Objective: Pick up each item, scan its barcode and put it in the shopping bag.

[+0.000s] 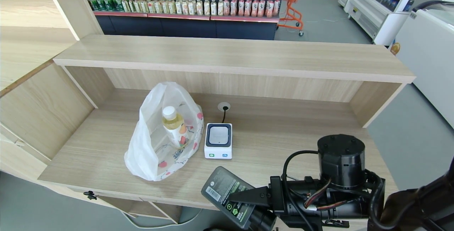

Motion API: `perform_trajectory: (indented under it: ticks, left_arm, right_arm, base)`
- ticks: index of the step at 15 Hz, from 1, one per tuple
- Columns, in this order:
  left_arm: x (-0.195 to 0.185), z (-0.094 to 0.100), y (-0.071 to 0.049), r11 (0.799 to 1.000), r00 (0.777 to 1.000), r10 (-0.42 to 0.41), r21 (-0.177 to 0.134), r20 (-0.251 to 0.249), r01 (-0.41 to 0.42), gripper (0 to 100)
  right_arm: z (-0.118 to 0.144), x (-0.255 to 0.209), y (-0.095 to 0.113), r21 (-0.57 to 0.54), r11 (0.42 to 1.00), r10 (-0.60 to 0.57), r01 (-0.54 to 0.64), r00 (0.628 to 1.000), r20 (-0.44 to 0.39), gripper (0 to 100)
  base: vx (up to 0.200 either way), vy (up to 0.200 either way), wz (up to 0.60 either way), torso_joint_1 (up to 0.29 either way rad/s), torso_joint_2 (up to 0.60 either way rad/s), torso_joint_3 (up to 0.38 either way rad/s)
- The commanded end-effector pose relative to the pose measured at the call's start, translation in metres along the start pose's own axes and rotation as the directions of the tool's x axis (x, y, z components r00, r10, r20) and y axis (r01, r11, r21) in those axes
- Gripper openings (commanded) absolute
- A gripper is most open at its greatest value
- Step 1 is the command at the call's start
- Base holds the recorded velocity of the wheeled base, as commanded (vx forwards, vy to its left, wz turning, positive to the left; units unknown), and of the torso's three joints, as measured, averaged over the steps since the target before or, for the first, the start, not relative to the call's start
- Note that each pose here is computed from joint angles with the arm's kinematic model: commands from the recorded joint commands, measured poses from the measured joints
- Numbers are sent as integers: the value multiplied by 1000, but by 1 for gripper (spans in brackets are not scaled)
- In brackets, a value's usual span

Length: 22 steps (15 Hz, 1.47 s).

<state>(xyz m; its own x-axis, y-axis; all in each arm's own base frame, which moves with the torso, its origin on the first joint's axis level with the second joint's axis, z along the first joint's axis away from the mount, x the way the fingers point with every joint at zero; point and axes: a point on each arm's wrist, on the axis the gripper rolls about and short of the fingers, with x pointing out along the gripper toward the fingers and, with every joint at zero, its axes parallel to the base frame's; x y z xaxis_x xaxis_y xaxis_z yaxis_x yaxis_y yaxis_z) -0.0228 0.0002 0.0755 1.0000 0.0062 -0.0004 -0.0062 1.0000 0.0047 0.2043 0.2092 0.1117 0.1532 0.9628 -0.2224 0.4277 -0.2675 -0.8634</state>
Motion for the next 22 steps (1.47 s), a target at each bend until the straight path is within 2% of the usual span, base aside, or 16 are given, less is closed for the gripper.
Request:
perform_trajectory:
  ticks: [1,14,15,16,17,18,19,20,22]
  left_arm:
    - [0,0,0,1000,1000,0,0,0,0,100]
    - [0,0,0,1000,1000,1,0,-1,-1,100]
    - [0,0,0,1000,1000,0,0,0,0,100]
    - [0,0,0,1000,1000,0,0,0,0,100]
    - [0,0,0,1000,1000,0,0,0,0,100]
    - [0,0,0,1000,1000,1,0,-1,-1,100]
    - [0,0,0,1000,1000,0,0,0,0,100]
    - [0,0,0,1000,1000,0,0,0,0,100]
    - [0,0,0,1000,1000,1,0,-1,-1,100]
  right_arm:
    - [0,-1,-2,-3,1000,-5,5,1000,-3,0]
    - [-3,-10,-12,-1,1000,-28,28,999,-27,0]
    - [-7,-14,-22,86,994,-58,62,997,-48,0]
    - [-11,-23,-37,222,968,-96,113,992,-84,0]
    - [-17,-39,-54,365,915,-109,171,977,-183,0]
    - [-22,-59,-71,448,857,-95,256,932,-351,0]
    - [-25,-83,-84,488,798,-92,354,872,-481,0]
    - [-32,-107,-79,564,707,-53,427,827,-560,0]
    - [-38,-149,-60,691,403,91,600,725,-682,0]
  base:
    - [0,0,0,0,0,0]
    - [0,0,0,0,0,0]
    - [0,0,0,0,0,0]
    - [0,0,0,0,0,0]
    - [0,0,0,0,0,0]
    - [0,0,0,0,0,0]
    - [0,0,0,0,0,0]
    - [0,0,0,0,0,0]
    - [0,0,0,0,0,0]
